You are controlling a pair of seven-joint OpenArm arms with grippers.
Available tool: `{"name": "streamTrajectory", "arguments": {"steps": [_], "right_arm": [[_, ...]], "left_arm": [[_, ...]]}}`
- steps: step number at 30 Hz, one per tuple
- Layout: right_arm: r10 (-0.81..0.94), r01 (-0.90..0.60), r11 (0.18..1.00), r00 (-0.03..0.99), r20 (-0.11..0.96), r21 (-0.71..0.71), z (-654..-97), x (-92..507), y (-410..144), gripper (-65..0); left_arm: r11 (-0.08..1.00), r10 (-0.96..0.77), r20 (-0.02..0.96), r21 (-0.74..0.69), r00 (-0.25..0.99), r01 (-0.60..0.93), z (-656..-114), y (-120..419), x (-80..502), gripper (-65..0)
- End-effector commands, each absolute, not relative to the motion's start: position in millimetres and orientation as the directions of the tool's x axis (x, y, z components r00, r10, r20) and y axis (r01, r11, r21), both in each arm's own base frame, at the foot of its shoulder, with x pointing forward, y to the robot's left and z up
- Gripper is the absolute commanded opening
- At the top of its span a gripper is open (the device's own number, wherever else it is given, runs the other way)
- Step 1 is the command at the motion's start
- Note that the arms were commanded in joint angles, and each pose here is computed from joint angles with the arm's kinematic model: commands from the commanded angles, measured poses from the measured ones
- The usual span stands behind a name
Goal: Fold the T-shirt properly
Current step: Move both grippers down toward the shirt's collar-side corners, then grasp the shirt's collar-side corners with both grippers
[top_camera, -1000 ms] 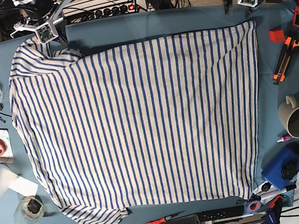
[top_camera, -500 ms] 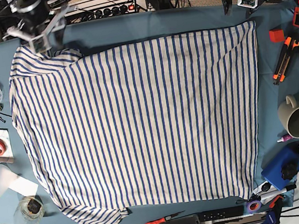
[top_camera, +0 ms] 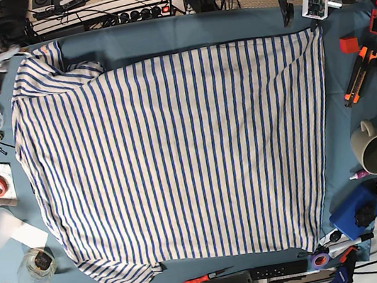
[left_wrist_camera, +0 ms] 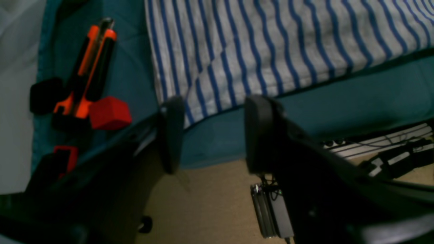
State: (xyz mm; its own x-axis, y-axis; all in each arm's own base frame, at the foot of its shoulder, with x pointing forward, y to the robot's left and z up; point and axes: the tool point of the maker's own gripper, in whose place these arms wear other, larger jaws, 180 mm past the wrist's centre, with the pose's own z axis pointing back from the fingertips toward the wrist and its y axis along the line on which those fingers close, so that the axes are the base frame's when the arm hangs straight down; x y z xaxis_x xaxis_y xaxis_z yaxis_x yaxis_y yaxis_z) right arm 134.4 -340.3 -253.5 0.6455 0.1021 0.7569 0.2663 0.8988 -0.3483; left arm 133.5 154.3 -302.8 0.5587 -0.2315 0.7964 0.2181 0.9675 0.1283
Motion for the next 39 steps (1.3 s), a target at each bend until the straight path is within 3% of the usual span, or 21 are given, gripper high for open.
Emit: {"name": "streamTrajectory", "arguments": {"steps": [1, 7, 14, 28, 33, 39], "right_arm": [[0.092, 0.283, 0.894, 0.645, 0.759, -0.349, -252.1, 133.0, -349.3, -38.6], [-0.197, 0.293, 0.955, 0.724, 0.661, -0.037, -320.5, 115.3, -356.8, -38.6], [-0.367, 0.223, 0.923, 0.753, 0.546, 0.313, -361.4, 111.2, -321.2, -38.6], [-0.439, 0.279, 0.892, 0.721, 0.536, 0.355, -376.9, 106.1, -330.9, -38.6], [-0.450, 0.261, 0.883, 0.704, 0.549, 0.389, -372.2, 110.7, -326.4, -38.6], [-0.450, 0.261, 0.883, 0.706, 0.547, 0.389, -372.5, 110.3, -326.3, -38.6]], "left_arm": [[0.968, -0.228, 0.812, 0.128, 0.538, 0.217, -295.1, 153.1, 135.2, -35.5], [0.968, -0.228, 0.811, 0.128, 0.538, 0.218, -295.2, 153.1, 135.1, -35.5], [0.968, -0.228, 0.812, 0.128, 0.538, 0.217, -295.1, 153.1, 135.1, -35.5], [0.969, -0.223, 0.830, 0.131, 0.512, 0.209, -290.5, 153.3, 147.9, -35.6], [0.986, -0.099, 0.791, -0.003, 0.603, 0.166, -302.6, 148.4, 153.2, -35.6], [0.997, -0.063, 0.818, 0.024, 0.572, 0.077, -295.5, 160.3, 172.4, -35.6]]}}
